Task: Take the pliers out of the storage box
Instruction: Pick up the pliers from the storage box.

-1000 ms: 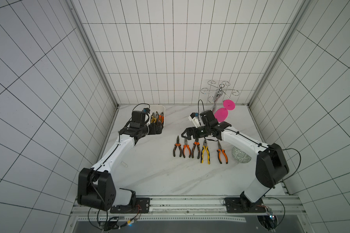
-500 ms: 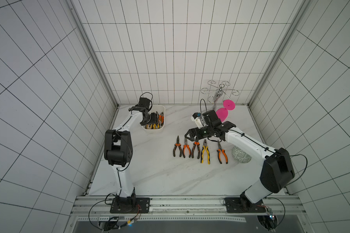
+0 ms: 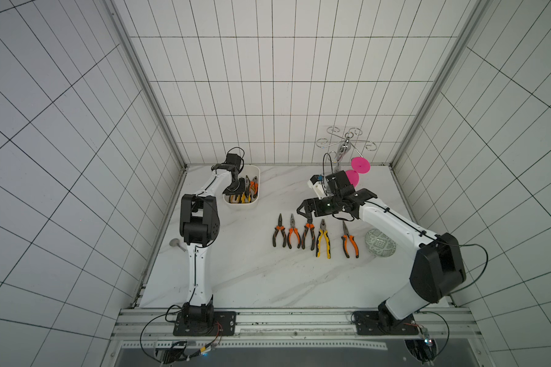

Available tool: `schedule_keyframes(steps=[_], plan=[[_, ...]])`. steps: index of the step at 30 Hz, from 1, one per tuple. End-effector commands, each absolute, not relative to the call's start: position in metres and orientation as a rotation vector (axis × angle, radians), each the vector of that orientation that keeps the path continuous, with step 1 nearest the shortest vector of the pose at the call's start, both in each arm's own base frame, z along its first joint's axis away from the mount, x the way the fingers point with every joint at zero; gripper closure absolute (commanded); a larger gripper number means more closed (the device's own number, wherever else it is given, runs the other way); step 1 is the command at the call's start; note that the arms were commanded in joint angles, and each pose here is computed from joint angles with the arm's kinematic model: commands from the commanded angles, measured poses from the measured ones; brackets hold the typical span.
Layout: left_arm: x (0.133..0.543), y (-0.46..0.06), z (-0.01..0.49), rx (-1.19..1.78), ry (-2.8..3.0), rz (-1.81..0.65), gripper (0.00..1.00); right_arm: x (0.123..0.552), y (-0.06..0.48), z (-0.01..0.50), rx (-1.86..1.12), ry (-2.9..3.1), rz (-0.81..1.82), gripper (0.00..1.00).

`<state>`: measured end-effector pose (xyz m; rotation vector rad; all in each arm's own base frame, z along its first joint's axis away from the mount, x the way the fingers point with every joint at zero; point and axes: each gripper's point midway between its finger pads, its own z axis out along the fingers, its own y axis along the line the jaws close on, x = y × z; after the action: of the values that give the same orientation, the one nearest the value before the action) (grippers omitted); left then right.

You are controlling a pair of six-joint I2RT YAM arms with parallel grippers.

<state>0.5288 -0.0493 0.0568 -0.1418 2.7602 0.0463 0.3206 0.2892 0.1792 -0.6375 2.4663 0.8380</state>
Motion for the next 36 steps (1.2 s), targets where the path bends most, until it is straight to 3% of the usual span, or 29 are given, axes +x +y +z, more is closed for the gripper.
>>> schedule_keyframes(steps=[1, 7, 9, 13, 24, 36], plan=[[0.527, -0.045, 0.045, -0.122, 2.791, 0.114, 0.75, 0.323, 0.287, 0.190, -0.642, 2.452, 0.861, 0.10], [0.517, -0.048, 0.027, -0.092, 2.847, 0.129, 0.74, 0.321, 0.285, 0.188, -0.636, 2.461, 0.873, 0.10], [0.516, -0.047, 0.027, -0.088, 2.851, 0.128, 0.87, 0.320, 0.285, 0.188, -0.632, 2.463, 0.877, 0.10], [0.518, -0.049, 0.037, -0.091, 2.828, 0.110, 1.00, 0.319, 0.284, 0.191, -0.622, 2.460, 0.883, 0.11], [0.533, -0.068, 0.129, -0.120, 2.582, -0.174, 1.00, 0.322, 0.290, 0.208, -0.587, 2.428, 0.933, 0.11], [0.504, -0.077, 0.179, -0.065, 2.452, -0.319, 1.00, 0.324, 0.301, 0.234, -0.513, 2.356, 1.041, 0.13]])
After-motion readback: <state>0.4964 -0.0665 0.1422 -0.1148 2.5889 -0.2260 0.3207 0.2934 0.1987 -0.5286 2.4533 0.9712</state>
